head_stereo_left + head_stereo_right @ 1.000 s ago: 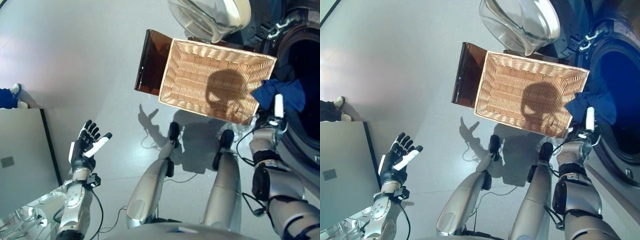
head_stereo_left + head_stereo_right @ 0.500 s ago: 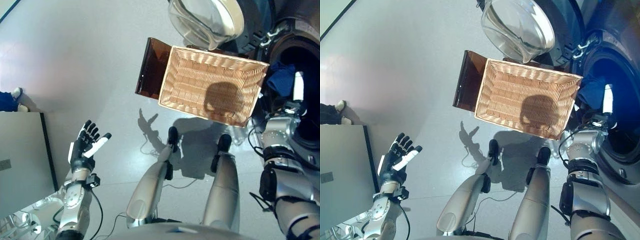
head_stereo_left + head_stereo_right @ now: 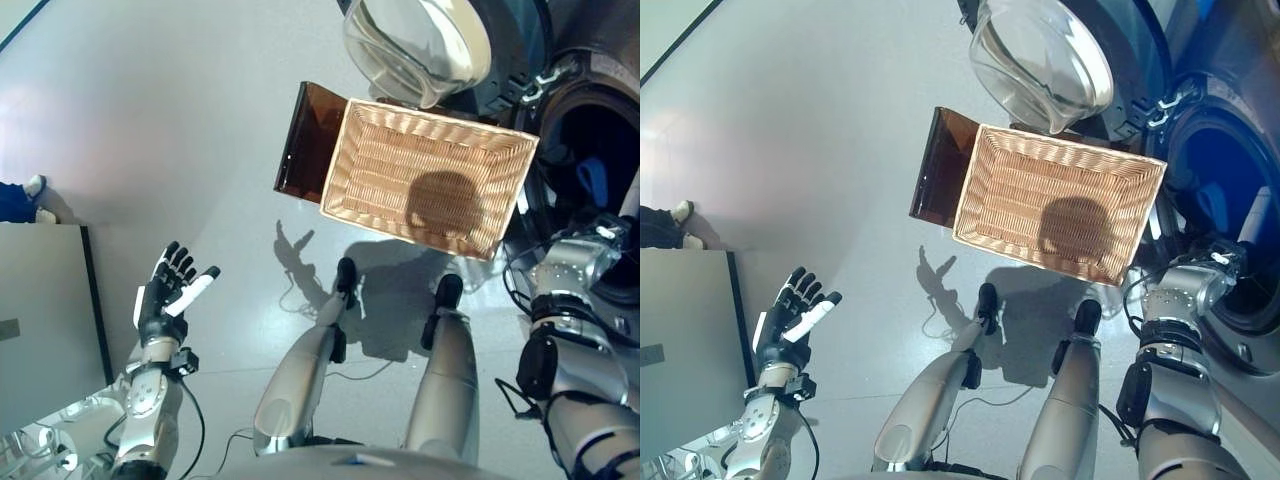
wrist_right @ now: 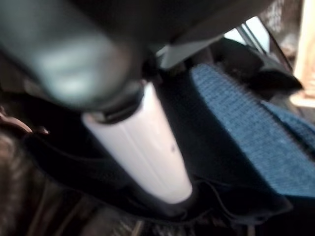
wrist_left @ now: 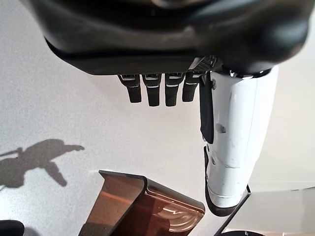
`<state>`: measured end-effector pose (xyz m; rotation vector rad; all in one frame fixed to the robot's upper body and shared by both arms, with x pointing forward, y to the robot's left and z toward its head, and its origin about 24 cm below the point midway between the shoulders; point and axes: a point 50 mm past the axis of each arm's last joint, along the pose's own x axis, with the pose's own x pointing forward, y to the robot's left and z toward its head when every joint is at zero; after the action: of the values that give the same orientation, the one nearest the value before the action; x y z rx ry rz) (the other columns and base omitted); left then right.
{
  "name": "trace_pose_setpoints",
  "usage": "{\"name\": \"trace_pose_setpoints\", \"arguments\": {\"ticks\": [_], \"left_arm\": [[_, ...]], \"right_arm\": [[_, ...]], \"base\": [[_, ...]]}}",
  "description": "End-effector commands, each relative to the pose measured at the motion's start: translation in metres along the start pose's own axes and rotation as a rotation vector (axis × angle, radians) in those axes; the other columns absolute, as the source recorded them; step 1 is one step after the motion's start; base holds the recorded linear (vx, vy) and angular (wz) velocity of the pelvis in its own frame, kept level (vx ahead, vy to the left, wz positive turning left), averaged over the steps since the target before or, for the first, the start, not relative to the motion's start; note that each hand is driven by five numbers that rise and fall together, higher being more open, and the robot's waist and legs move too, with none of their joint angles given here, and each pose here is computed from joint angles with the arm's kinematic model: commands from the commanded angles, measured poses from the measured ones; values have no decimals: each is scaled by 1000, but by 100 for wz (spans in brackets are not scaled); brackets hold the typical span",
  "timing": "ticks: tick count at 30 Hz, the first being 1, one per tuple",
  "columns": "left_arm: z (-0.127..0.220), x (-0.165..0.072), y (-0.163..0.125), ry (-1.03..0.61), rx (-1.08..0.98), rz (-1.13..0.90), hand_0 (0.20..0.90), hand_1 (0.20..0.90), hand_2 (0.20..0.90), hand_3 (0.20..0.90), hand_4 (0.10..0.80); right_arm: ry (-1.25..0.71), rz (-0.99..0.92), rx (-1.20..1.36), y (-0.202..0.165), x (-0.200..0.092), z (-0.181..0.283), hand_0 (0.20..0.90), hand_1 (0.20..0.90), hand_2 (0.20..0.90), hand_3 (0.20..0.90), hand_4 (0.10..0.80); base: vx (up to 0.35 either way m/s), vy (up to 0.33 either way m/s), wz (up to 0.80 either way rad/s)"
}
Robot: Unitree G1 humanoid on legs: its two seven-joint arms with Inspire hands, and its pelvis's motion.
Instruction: Pick up the clothes and place them into the washing machine
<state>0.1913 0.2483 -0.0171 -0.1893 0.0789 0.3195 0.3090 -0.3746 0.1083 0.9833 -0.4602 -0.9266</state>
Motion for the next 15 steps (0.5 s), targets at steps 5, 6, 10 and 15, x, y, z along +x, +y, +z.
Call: {"name": "trace_pose_setpoints", "arguments": {"ticks": [5, 6, 10, 15], "left_arm": [[14, -8, 39, -85, 81, 158, 900, 900, 900, 900, 800], [14, -7, 39, -85, 88, 162, 900, 900, 900, 900, 800], [13, -10, 41, -77, 104, 169, 900, 900, 900, 900, 800], [13, -11, 41, -73, 115, 169, 900, 900, 900, 900, 800]], "right_arm": [[-194, -171, 9, -13, 5, 30, 200, 200, 200, 200, 300], [-199, -192, 15, -13, 6, 32, 200, 200, 200, 200, 300], [-233, -266, 54, -13, 7, 39, 200, 200, 200, 200, 300], [-309, -339, 115, -8, 11, 58, 200, 200, 200, 200, 300]], "base": [[-4, 22, -5], [-2, 13, -3], [0, 4, -1], [10, 7, -1]]}}
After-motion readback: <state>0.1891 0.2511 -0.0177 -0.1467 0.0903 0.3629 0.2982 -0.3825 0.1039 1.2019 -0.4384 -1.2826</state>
